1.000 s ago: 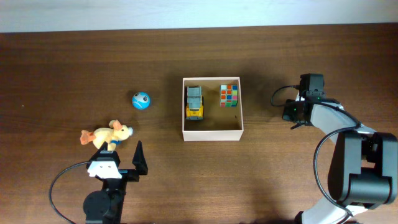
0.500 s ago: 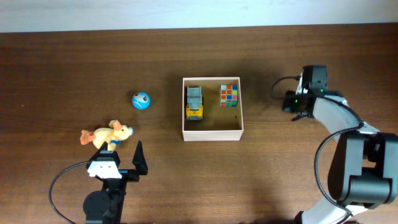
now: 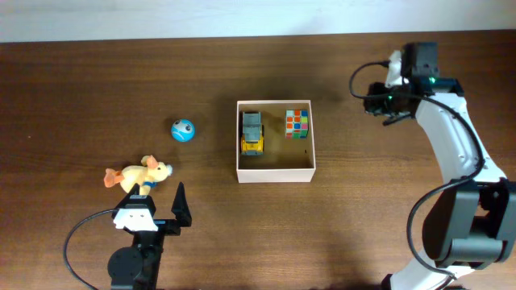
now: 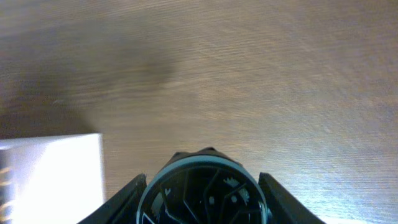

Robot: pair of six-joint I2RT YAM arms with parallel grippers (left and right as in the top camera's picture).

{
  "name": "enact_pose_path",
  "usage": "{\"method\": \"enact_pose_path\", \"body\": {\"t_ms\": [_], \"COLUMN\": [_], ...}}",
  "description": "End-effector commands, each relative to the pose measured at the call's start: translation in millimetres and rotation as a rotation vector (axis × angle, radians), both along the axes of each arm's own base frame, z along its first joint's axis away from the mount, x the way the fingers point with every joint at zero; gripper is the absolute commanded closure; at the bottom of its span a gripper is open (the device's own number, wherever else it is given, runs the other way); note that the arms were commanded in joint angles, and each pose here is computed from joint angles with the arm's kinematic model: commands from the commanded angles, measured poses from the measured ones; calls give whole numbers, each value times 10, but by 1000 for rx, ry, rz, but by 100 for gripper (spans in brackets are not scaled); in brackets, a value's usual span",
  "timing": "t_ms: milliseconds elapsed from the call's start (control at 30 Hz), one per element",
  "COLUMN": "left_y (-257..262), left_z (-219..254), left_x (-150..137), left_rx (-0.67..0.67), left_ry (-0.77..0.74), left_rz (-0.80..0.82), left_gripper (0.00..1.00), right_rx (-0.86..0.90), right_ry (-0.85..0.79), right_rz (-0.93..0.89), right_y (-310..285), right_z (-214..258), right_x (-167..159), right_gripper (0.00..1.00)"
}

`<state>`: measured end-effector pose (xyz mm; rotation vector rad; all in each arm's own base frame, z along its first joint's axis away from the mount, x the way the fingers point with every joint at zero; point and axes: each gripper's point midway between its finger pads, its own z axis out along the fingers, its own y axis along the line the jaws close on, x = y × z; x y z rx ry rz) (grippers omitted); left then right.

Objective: Pack container
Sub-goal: 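Carry the black fan part left and lower it into the box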

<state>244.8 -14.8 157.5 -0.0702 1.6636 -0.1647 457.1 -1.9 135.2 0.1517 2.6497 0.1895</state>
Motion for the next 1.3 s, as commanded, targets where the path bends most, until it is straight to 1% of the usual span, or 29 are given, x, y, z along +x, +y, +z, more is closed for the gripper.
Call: {"method": "enact_pose_path", "body": {"t_ms": [0, 167, 400, 567, 767, 1000, 1267], "left_y": [-27, -27, -27, -27, -27, -27, -27], "left_z": [-17, -17, -17, -16, -17, -17, -17], "left_x": [0, 0, 0, 0, 0, 0, 0], "left_rx": [19, 19, 19, 19, 19, 19, 19], "left_ry": [0, 0, 0, -1, 0, 0, 0], "left_rz": [-16, -16, -16, -16, -16, -16, -16], "left_gripper": [1, 1, 1, 1, 1, 1, 1], "right_rx": [7, 11, 17, -57, -94, -98, -111], "right_ry": [-69, -90, -86, -79, -63, -40, -18], "right_rz": [125, 249, 415, 443, 480, 461, 429], "right_y": [409, 989, 1760, 2056, 2278, 2326, 2319], "right_z": [329, 445, 439, 312, 83, -201, -403], "right_x": [85, 41, -195, -307, -338, -221, -159], "right_gripper": [50, 50, 50, 50, 50, 50, 50]}}
